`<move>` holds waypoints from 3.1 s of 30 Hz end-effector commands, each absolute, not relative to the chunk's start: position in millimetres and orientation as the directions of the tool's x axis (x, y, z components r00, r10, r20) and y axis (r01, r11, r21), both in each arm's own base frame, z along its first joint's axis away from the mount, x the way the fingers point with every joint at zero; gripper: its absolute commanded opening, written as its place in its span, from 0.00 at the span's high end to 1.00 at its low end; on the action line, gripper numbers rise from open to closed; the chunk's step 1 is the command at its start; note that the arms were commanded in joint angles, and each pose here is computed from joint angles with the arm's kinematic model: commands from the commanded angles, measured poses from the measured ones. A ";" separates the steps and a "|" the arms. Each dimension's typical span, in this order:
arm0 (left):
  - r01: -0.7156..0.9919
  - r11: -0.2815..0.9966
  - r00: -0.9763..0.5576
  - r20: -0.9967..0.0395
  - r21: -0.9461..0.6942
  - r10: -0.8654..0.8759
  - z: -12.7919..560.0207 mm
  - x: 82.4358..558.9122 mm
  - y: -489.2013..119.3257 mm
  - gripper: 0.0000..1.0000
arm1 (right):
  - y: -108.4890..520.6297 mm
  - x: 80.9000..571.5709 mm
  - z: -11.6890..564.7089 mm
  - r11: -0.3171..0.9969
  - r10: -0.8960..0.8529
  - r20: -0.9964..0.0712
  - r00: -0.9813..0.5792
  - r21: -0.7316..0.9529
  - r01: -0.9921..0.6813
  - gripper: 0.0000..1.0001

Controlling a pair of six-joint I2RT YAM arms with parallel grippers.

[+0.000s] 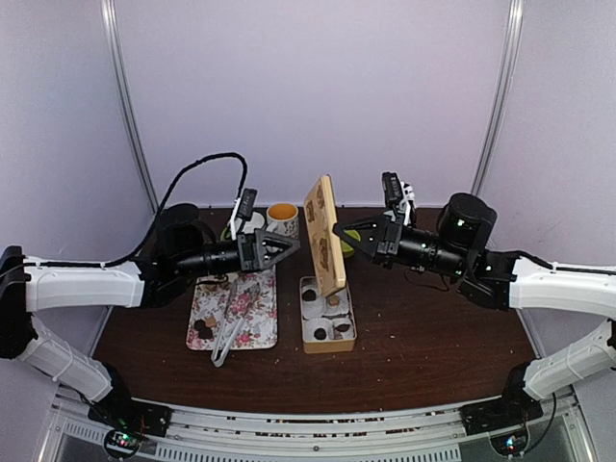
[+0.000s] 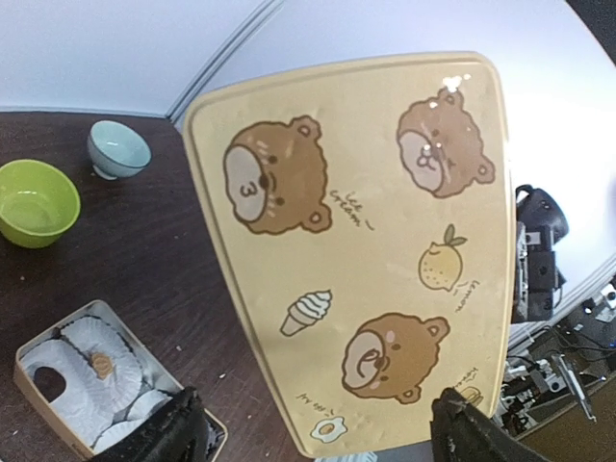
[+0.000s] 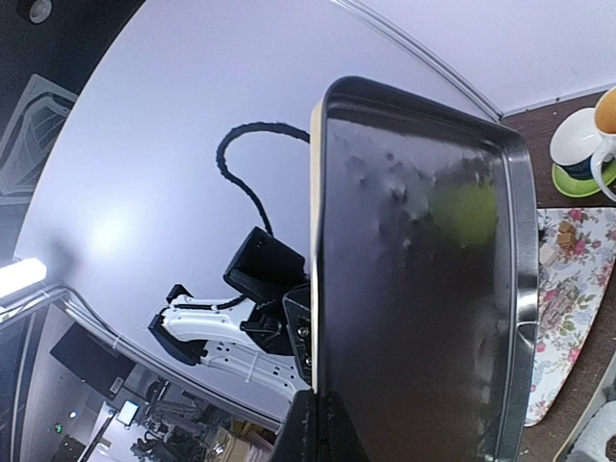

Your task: Pack the chocolate

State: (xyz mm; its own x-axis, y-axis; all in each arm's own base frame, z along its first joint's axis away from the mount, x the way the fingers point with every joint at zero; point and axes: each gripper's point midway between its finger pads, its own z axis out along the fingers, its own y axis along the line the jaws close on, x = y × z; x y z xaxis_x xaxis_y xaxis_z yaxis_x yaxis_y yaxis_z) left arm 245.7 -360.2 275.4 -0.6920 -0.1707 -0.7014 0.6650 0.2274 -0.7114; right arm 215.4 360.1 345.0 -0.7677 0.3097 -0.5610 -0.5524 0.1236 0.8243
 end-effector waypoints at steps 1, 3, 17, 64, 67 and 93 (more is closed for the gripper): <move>0.728 0.040 -0.660 -0.715 -0.685 -0.228 316.3 228.8 -360.1 0.18 | 353.4 197.0 400.3 -0.073 0.355 -0.528 -0.772 0.807 -0.585 1.00; 0.718 0.020 -0.674 -0.702 -0.696 -0.230 318.3 228.5 -361.5 0.18 | 351.3 193.8 407.6 -0.111 0.361 -0.517 -0.776 0.803 -0.586 1.00; 0.719 -0.099 -0.688 -0.685 -0.687 -0.240 333.3 220.1 -365.2 0.30 | 353.3 184.9 420.3 -0.306 0.343 -0.424 -0.839 0.793 -0.526 1.00; 0.460 0.124 -0.872 -0.474 -0.879 -0.125 179.1 263.7 -383.2 0.95 | 348.3 261.3 164.7 0.406 0.221 -0.505 -0.834 0.825 -0.392 0.79; 0.445 0.152 -0.877 -0.464 -0.882 -0.124 165.7 265.0 -381.9 0.95 | 345.7 263.9 147.5 0.445 0.209 -0.509 -0.835 0.810 -0.382 0.77; 0.393 0.312 -0.902 -0.429 -0.865 -0.050 99.0 264.2 -385.6 0.97 | 320.4 268.4 73.6 0.691 0.076 -0.536 -0.841 0.637 -0.343 0.55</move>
